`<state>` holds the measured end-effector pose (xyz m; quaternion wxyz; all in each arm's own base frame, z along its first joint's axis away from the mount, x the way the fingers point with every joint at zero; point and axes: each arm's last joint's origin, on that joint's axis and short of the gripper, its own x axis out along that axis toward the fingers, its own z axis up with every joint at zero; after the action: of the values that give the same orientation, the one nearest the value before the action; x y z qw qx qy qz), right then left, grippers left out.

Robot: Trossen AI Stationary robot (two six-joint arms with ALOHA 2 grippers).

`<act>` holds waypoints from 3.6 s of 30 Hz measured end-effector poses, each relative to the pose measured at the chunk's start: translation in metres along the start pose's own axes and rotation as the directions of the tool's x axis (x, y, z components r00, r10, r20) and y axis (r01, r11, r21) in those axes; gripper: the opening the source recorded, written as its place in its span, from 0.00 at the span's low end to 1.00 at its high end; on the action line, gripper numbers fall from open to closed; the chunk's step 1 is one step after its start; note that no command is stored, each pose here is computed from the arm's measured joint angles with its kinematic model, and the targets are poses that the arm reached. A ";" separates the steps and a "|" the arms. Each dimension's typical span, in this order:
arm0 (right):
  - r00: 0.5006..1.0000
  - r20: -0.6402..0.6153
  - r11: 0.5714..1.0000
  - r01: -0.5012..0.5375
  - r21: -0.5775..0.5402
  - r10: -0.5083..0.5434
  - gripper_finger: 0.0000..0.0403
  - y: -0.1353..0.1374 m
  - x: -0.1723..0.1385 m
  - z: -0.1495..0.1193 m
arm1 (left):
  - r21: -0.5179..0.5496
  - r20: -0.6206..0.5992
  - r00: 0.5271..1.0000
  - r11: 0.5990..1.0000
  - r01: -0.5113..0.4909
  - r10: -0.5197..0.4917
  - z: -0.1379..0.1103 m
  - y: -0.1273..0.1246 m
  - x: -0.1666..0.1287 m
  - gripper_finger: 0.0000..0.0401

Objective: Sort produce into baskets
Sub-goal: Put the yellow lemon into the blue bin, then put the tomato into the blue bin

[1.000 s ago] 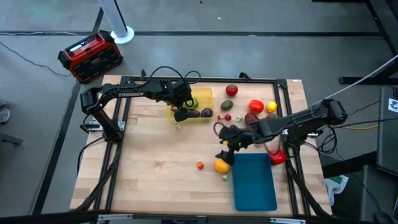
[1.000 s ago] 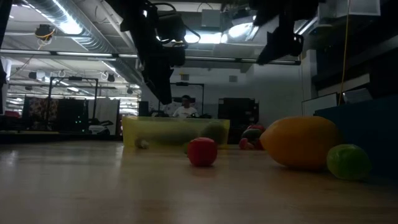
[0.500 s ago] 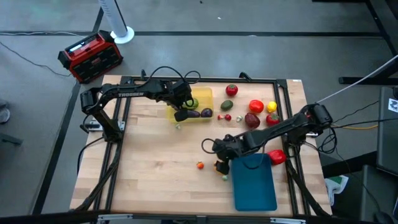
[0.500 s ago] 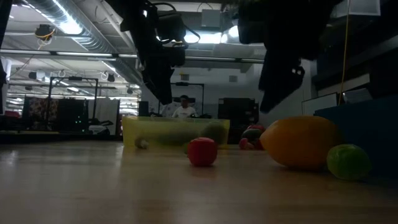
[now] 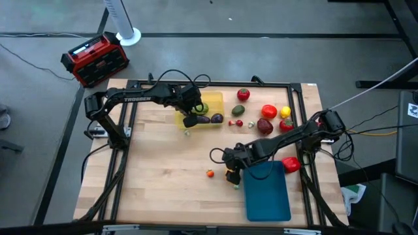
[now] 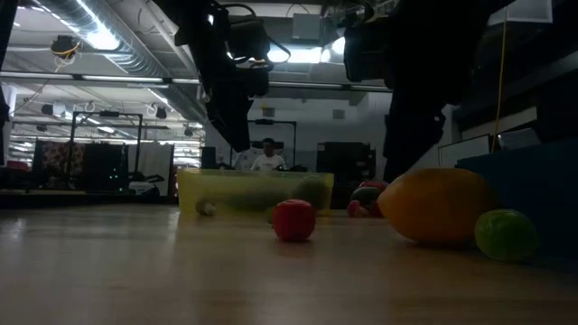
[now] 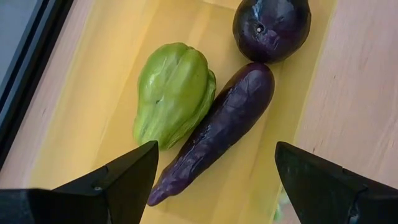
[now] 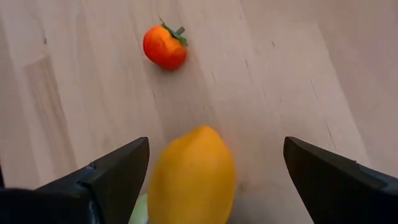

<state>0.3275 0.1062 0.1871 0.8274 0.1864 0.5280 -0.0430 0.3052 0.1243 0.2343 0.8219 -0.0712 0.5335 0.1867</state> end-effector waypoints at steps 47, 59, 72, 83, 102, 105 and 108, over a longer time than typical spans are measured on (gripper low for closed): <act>0.981 -0.185 0.996 0.049 -0.077 -0.063 0.69 0.023 -0.022 0.028 | 0.003 0.002 1.000 1.000 0.000 0.000 0.000 0.000 0.000 0.80; 0.914 -0.364 0.976 0.123 -0.180 -0.182 0.63 0.048 -0.065 0.010 | 0.002 0.002 1.000 1.000 0.000 0.000 0.000 0.000 0.000 0.80; 0.885 -0.320 0.908 0.216 -0.360 -0.338 0.67 0.083 -0.075 -0.039 | 0.001 0.002 1.000 1.000 0.002 -0.002 0.000 -0.001 0.000 0.80; 0.878 -0.344 0.903 0.193 -0.383 -0.334 0.67 0.090 -0.071 -0.048 | 0.079 0.026 0.999 0.996 0.026 -0.029 0.002 -0.022 -0.002 0.80; 0.873 -0.362 0.905 0.181 -0.384 -0.328 0.97 0.091 -0.069 -0.049 | 0.219 0.135 0.981 0.969 0.111 -0.143 0.005 -0.084 -0.012 0.80; 0.875 -0.348 0.901 0.193 -0.389 -0.338 0.97 0.091 -0.069 -0.048 | 0.243 0.129 0.974 0.958 0.151 -0.186 0.001 -0.104 -0.016 0.80; 0.877 -0.329 0.894 0.209 -0.396 -0.351 0.97 0.090 -0.069 -0.048 | 0.284 0.121 0.967 0.942 0.181 -0.222 -0.006 -0.126 -0.021 0.80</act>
<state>0.2806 0.1980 0.2543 0.7090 -0.0382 0.7035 -0.0318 0.3408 0.0013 0.2404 0.8768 0.0016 0.4798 0.0317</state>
